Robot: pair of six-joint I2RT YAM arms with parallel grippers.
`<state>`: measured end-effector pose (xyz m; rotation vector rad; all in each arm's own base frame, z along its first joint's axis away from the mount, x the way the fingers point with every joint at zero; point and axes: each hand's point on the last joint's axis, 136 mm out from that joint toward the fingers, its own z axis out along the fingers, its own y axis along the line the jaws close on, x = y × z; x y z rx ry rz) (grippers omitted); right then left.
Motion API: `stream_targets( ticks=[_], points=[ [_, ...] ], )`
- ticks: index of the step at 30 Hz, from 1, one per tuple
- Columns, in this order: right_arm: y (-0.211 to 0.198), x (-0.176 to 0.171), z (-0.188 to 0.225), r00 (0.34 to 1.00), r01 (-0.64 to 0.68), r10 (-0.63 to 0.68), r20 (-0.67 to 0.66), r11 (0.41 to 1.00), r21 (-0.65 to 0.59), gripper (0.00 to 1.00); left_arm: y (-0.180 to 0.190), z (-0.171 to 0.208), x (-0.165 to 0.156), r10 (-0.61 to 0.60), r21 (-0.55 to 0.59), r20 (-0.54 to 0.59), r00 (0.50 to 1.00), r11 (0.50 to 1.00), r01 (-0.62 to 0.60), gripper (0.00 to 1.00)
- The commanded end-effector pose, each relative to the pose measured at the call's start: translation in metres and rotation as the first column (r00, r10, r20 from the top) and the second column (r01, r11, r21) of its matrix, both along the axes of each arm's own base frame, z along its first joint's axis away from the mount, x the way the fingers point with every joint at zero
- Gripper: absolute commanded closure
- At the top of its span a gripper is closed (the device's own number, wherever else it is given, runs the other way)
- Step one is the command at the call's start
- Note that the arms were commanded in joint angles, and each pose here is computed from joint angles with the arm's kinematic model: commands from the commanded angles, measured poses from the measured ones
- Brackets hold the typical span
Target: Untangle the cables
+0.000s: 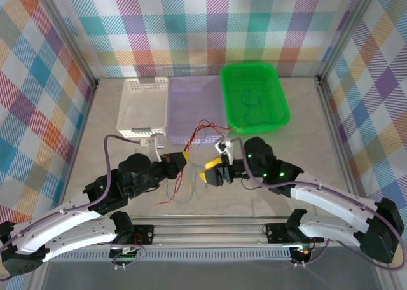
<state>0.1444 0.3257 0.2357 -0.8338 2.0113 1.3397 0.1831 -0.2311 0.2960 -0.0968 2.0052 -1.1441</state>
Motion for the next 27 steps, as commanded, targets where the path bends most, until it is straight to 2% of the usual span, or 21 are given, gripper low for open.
stream_targets(
  ticks=[1, 5, 12, 21, 27],
  points=[
    [0.011, 0.013, -0.002, 0.992, 0.056, -0.056, 0.114, 0.998, -0.001, 0.41, -0.003, 0.018, 0.003, 0.008, -0.089, 0.014, 1.000, 0.996, -0.006, 1.00],
    [0.019, 0.020, -0.003, 0.978, 0.101, -0.098, 0.183, 0.995, -0.009, 0.41, -0.005, 0.014, 0.001, -0.003, -0.089, 0.000, 1.000, 0.996, 0.003, 1.00],
    [0.011, 0.036, 0.007, 0.937, 0.218, -0.211, 0.278, 0.976, 0.007, 0.41, -0.005, 0.007, -0.001, -0.017, -0.059, -0.017, 1.000, 0.998, 0.016, 1.00],
    [0.025, 0.030, 0.013, 0.946, 0.157, -0.162, 0.280, 0.987, 0.041, 0.41, -0.019, 0.005, -0.002, -0.066, -0.055, -0.029, 0.997, 0.996, 0.064, 1.00],
    [0.028, 0.029, 0.012, 0.948, 0.158, -0.161, 0.275, 0.987, 0.032, 0.67, -0.017, 0.011, -0.005, -0.073, -0.057, -0.016, 0.997, 0.996, 0.072, 1.00]
  ],
)
